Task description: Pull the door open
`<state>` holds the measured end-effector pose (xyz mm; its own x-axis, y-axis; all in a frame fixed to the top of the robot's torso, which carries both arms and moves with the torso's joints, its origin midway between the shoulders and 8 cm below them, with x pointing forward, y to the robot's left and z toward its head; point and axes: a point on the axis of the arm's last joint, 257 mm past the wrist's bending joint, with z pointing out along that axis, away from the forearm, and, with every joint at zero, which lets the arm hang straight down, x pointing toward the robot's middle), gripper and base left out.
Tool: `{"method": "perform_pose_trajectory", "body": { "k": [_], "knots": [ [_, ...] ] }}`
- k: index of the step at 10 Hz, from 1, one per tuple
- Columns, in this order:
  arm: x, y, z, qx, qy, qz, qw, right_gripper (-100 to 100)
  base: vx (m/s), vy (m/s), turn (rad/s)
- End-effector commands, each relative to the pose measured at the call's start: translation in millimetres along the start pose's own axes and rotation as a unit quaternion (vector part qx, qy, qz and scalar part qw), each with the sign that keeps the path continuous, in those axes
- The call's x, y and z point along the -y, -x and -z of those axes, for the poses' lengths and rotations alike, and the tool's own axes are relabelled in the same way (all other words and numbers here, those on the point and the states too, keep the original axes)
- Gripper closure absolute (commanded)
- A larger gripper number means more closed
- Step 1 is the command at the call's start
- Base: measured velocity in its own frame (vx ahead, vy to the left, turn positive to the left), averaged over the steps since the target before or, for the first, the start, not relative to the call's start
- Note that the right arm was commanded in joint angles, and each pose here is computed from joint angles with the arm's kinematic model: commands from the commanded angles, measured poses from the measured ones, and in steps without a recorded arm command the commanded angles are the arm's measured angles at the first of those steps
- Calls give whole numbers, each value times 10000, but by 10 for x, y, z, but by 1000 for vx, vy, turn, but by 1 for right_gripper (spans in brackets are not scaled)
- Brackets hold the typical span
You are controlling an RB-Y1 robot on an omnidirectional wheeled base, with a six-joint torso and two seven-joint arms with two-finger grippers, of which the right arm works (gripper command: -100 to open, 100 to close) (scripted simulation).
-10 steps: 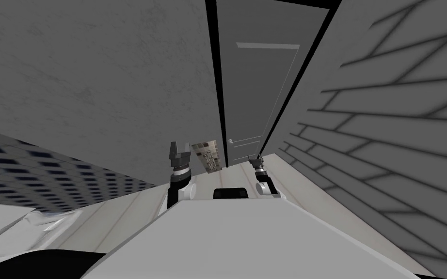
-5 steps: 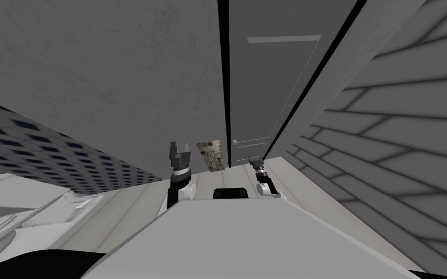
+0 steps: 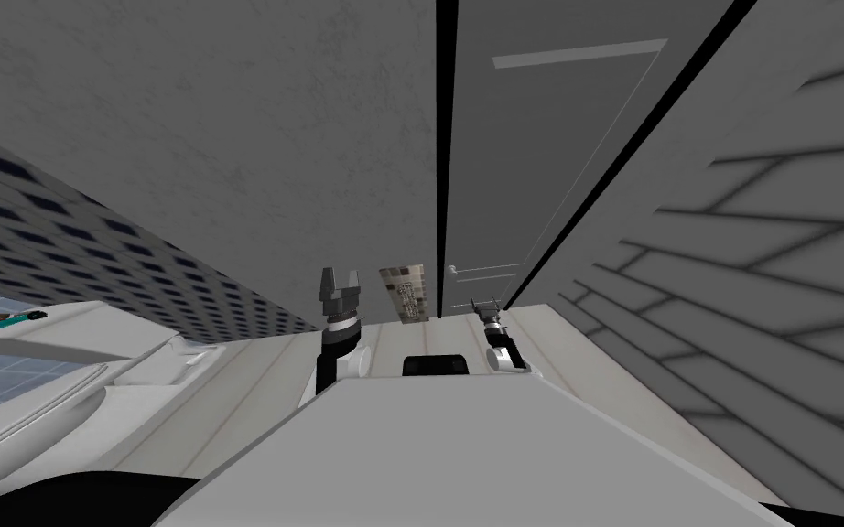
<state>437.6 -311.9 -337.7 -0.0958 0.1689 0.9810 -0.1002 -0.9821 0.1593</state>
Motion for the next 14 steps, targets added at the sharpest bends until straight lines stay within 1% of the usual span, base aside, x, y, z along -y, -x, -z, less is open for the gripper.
{"method": "perform_pose_trajectory", "body": {
  "k": [1, 4, 7, 12, 14],
  "knots": [
    [-42, 78, 7, 78, 26, -114, 9999, -100, 37, 21, 148],
    [-135, 234, 38, 226, 87, -309, 9992, -100, 46, 20, 189],
    [-202, 326, 59, 315, 134, -424, 9985, -100, 40, 13, 116],
    [-363, 511, 109, 490, 258, -653, 9963, -100, 47, 7, 147],
    [-459, 599, 138, 573, 335, -764, 9949, -100, 72, 8, 188]
  ]
}}
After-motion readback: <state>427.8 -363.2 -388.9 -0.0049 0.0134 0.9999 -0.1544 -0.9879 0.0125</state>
